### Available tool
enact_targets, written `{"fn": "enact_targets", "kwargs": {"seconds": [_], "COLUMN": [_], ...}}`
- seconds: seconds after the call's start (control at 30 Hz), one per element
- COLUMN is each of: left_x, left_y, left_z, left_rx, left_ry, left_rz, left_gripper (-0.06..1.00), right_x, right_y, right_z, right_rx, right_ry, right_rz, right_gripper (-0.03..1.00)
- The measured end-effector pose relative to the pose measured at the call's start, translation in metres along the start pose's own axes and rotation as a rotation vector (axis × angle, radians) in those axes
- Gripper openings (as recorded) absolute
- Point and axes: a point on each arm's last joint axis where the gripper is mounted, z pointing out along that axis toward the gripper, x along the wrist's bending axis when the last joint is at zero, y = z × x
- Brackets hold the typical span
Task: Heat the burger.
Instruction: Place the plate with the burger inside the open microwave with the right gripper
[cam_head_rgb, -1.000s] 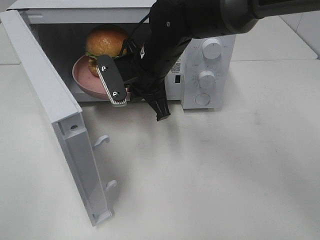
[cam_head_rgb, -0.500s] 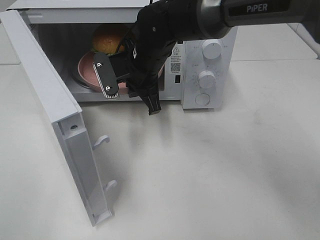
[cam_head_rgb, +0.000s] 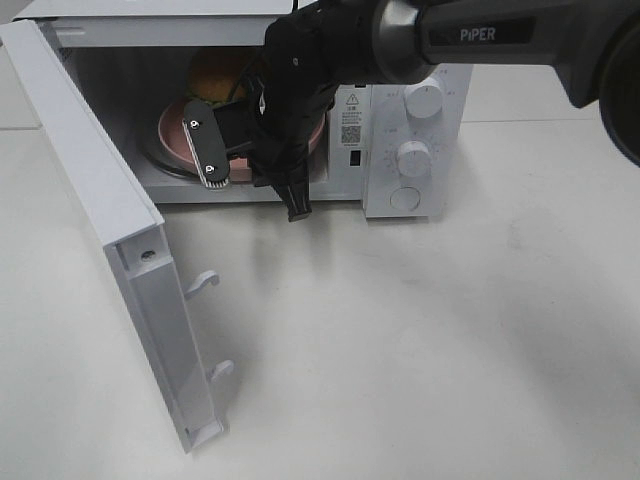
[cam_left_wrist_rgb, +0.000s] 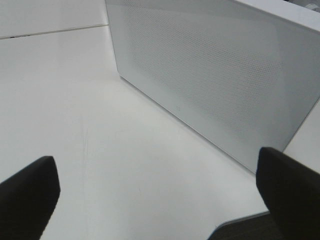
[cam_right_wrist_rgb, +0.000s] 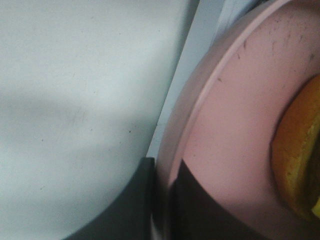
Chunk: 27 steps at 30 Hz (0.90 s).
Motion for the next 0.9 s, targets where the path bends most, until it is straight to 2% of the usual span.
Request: {"fn": "enact_targets", "kwargs": {"seconds": [0.37,0.53,0.57,0.63,0.67,0.7,0.73,0.8,0.83,0.87,0.9], "left_x": [0.000,0.000,0.000,0.000,0.000,0.000,0.000,0.000,0.000,0.000,0.000], "left_y": [0.000,0.000,0.000,0.000,0.000,0.000,0.000,0.000,0.000,0.000,0.000], "left_z": [0.000,0.000,0.000,0.000,0.000,0.000,0.000,0.000,0.000,0.000,0.000], "left_rx": [0.000,0.000,0.000,0.000,0.000,0.000,0.000,0.000,0.000,0.000,0.000], "left_ry": [0.000,0.000,0.000,0.000,0.000,0.000,0.000,0.000,0.000,0.000,0.000], "left_rz": [0.000,0.000,0.000,0.000,0.000,0.000,0.000,0.000,0.000,0.000,0.000], "left_gripper": [0.99,0.99,0.99,0.99,0.99,0.99,0.99,0.99,0.99,0.99,0.99], "right_x": [-0.006,-0.008,-0.010,-0.012,-0.015,-0.015,-0.015,-0.015,-0.013,-0.013,-0.013], "right_y": [-0.006,-0.009,-0.008,-0.009,-0.008,-0.008,-0.008,-0.008,-0.009,-0.009,-0.009], "right_z": [0.013,0.013,0.012,0.012,0.010,0.010,0.010,0.010,0.010,0.010,0.010], "right_rx": [0.007,0.008,0.004,0.002,-0.004,-0.004,-0.004,-0.003,0.004,0.005,0.005], "right_ry": [-0.011,-0.023,-0.039,-0.050,-0.069,-0.069,-0.072,-0.069,-0.053,-0.050,-0.050], "right_rz": [0.015,0.023,0.038,0.047,0.068,0.068,0.085,0.090,0.093,0.092,0.092], "right_gripper": [0.06,0.12,0.16,0.18,0.26,0.26,0.35,0.39,0.48,0.53,0.53]}}
